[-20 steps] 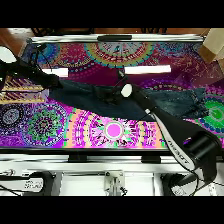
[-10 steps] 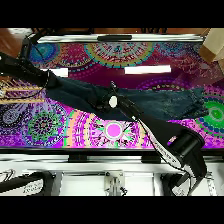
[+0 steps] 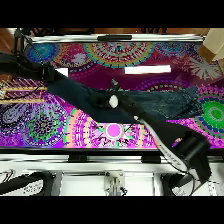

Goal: Fold the shirts.

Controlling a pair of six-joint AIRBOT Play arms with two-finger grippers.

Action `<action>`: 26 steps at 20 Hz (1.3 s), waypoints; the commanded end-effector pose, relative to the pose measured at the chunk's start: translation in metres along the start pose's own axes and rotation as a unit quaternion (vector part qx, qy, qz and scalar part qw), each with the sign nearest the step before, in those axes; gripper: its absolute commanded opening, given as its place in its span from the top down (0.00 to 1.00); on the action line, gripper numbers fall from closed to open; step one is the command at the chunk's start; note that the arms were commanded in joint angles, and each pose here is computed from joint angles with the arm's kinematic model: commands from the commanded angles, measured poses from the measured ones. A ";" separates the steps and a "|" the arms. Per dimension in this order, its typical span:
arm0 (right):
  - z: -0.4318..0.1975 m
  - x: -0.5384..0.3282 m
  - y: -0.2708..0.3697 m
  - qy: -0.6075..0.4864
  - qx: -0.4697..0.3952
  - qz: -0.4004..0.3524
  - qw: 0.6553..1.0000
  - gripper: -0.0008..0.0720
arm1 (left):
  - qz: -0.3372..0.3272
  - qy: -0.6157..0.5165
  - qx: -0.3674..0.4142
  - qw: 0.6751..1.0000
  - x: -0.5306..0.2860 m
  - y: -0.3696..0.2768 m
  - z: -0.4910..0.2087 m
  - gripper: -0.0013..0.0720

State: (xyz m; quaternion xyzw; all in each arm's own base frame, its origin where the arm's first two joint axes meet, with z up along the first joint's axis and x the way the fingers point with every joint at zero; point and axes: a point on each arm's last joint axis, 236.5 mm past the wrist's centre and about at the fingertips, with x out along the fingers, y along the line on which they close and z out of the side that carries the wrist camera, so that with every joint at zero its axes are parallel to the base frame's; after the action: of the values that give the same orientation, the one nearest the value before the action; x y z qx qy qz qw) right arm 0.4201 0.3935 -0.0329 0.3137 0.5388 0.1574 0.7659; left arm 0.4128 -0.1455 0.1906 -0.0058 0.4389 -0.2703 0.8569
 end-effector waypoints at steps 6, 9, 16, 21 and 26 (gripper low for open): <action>0.165 -0.264 -0.146 -0.170 -0.103 -0.285 0.938 0.87 | -0.112 0.029 0.060 0.991 0.106 -0.122 -0.005 0.89; 0.192 -0.352 -0.173 -0.249 -0.043 -0.292 0.922 0.87 | -0.151 0.087 0.098 0.980 0.156 -0.183 -0.045 0.89; 0.181 -0.433 -0.224 -0.261 0.009 -0.341 0.903 0.87 | -0.178 0.143 0.083 0.970 0.232 -0.242 -0.095 0.89; 0.174 -0.421 -0.215 -0.237 -0.006 -0.320 0.917 0.87 | -0.161 0.114 0.024 0.980 0.265 -0.233 -0.079 0.89; 0.170 -0.419 -0.221 -0.202 -0.064 -0.342 0.916 0.10 | -0.193 0.145 0.007 0.970 0.264 -0.250 -0.095 0.27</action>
State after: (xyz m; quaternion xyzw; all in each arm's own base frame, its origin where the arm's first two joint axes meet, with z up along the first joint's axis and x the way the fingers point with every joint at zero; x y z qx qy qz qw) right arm 0.4045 -0.0684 0.1703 0.1239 0.4174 -0.1663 0.8847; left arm 0.3586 -0.4551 -0.0010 -0.0334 0.5346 -0.4243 0.7301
